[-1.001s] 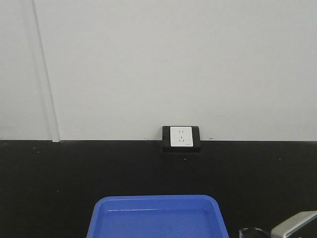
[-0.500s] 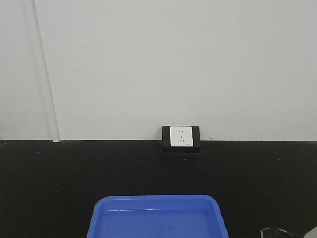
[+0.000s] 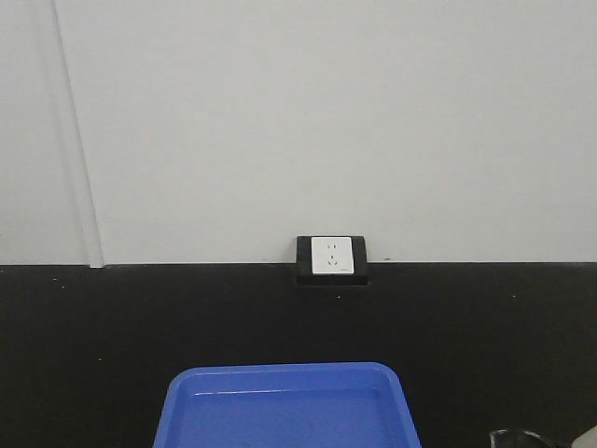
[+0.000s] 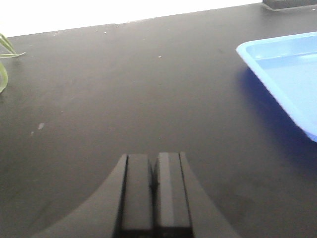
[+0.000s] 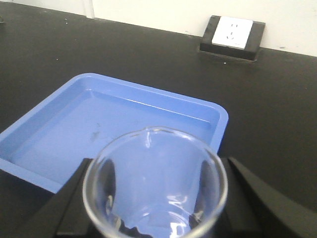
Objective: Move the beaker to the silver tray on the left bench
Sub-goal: 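Lift the beaker out of the blue tray with the right gripper, then hold the beaker in the right gripper while driving to the silver tray bench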
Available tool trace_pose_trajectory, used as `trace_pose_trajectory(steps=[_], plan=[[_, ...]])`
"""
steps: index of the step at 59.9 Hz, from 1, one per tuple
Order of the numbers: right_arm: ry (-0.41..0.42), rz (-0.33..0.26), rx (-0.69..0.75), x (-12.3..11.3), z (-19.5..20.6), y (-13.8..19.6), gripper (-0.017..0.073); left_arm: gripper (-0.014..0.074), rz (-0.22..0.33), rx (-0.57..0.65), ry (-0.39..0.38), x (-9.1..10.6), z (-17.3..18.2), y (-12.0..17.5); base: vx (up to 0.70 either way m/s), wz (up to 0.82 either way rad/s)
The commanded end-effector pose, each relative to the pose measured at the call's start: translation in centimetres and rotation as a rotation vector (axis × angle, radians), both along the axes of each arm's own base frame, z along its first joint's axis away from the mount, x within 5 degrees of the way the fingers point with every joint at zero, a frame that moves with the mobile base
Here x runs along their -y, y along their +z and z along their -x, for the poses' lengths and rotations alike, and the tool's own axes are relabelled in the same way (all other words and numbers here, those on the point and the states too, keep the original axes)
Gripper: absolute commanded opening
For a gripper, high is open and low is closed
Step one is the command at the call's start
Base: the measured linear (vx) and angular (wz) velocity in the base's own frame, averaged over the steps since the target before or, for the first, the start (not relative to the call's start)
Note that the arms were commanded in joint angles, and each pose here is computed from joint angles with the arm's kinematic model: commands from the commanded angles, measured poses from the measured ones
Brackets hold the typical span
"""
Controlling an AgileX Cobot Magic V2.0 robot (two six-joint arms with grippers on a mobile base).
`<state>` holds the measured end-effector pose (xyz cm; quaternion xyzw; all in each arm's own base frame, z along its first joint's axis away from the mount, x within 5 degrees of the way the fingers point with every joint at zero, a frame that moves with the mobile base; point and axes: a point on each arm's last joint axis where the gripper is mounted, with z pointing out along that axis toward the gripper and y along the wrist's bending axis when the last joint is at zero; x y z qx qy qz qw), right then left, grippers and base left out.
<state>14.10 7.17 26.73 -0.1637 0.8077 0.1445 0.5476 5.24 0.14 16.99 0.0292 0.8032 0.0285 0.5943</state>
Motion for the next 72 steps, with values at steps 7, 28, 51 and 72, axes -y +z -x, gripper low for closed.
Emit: trace_pose_trajectory(steps=[7,28,51,72], plan=[[0.024,-0.049,0.099,-0.31,-0.18,1.78,-0.0013,0.0001,0.005,0.063,-0.010,0.08,-0.17,0.03,-0.07,-0.17],[0.024,-0.049,0.099,-0.31,-0.18,1.78,-0.0013,0.0001,0.005,0.063,-0.010,0.08,-0.17,0.03,-0.11,-0.31],[0.024,-0.049,0.099,-0.31,-0.18,1.78,-0.0010,0.0001,0.005,0.063,-0.010,0.08,-0.17,0.03,-0.17,-0.25],[0.024,-0.049,0.099,-0.31,-0.18,1.78,-0.0010,0.0001,0.005,0.063,-0.010,0.08,-0.17,0.03,-0.26,0.14]])
